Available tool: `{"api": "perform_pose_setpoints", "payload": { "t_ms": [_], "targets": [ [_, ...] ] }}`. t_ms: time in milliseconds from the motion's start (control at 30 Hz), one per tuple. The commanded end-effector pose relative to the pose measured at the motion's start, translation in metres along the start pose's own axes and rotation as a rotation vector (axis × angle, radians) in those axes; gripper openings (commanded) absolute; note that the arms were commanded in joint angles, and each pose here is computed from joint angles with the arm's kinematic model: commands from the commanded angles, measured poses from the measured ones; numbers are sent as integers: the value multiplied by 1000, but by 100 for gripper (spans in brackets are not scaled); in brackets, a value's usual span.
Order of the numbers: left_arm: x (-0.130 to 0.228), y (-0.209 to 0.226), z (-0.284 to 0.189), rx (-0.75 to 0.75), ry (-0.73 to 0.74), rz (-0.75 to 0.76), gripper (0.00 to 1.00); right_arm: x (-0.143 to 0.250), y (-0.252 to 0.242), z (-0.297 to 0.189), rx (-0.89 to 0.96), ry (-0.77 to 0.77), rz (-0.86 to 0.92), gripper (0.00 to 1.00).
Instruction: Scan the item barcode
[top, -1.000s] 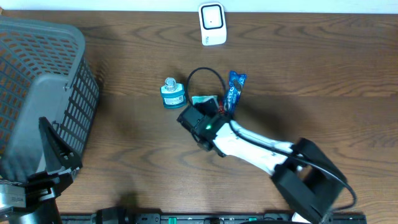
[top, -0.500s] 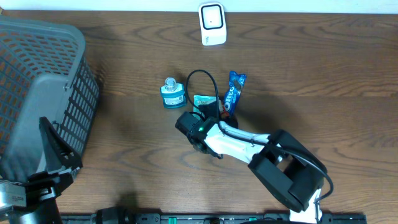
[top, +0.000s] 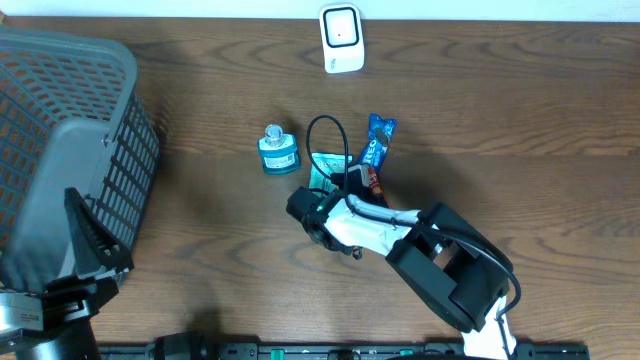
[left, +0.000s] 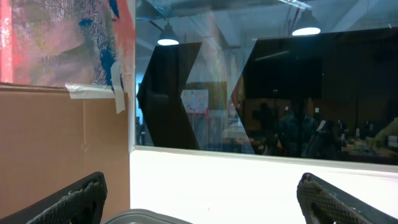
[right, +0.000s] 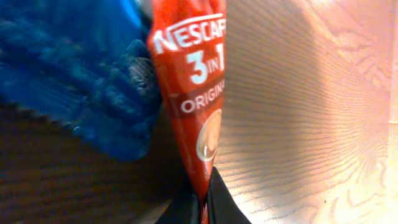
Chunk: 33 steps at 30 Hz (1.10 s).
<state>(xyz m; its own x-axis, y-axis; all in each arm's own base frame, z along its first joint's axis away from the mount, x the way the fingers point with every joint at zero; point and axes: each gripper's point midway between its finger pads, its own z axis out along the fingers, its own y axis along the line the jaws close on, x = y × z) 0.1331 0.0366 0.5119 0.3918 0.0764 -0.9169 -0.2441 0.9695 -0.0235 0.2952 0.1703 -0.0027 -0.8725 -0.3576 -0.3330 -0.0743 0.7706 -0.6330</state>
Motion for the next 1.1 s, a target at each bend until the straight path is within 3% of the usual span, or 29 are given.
{"api": "perform_pose_setpoints", "payload": {
  "t_ms": [0,200,567,800,1067],
  "targets": [
    [-9,-1,-5,7,-26,-10,98,-2,26,-21,-181,79,-46,1],
    [-9,-1,-5,7,-22,-7,98,-21,56,-110,-694,76,-261,1],
    [-46,0,-9,6,-176,-18,98,-14,18,-254,-1457,-66,-442,1],
    [-43,0,-8,6,-161,-17,98,-11,-2,-306,-1847,-138,-498,1],
    [-37,0,-8,7,-140,-16,98,-30,-26,-316,-2016,-185,-413,1]
  ]
}}
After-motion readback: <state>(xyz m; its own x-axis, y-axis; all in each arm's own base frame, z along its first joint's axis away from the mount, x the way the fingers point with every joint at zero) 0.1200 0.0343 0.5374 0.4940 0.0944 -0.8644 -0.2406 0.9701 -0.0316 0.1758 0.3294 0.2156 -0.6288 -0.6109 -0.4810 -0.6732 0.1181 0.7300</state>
